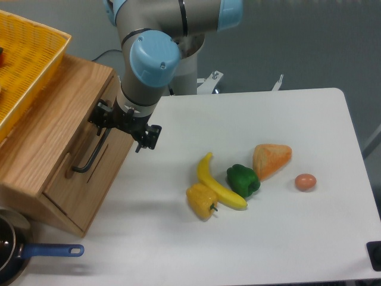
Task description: Slide the top drawer open
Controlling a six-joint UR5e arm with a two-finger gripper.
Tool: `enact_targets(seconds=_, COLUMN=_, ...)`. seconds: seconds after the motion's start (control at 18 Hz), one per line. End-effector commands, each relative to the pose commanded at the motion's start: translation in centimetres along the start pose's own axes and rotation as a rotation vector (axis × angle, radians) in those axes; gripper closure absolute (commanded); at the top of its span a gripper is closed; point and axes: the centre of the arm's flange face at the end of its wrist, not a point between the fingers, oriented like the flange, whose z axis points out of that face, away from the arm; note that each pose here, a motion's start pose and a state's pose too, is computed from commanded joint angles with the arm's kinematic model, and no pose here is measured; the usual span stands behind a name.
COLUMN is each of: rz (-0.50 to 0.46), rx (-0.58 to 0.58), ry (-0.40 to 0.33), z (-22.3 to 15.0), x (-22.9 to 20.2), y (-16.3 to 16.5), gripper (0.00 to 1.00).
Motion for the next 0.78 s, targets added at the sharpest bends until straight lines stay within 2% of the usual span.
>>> enact_targets(seconds=0.78, rz=0.011, rx=-0.008, ry=0.005, z=0.54, x=0.60, y=-0.25, gripper=0.00)
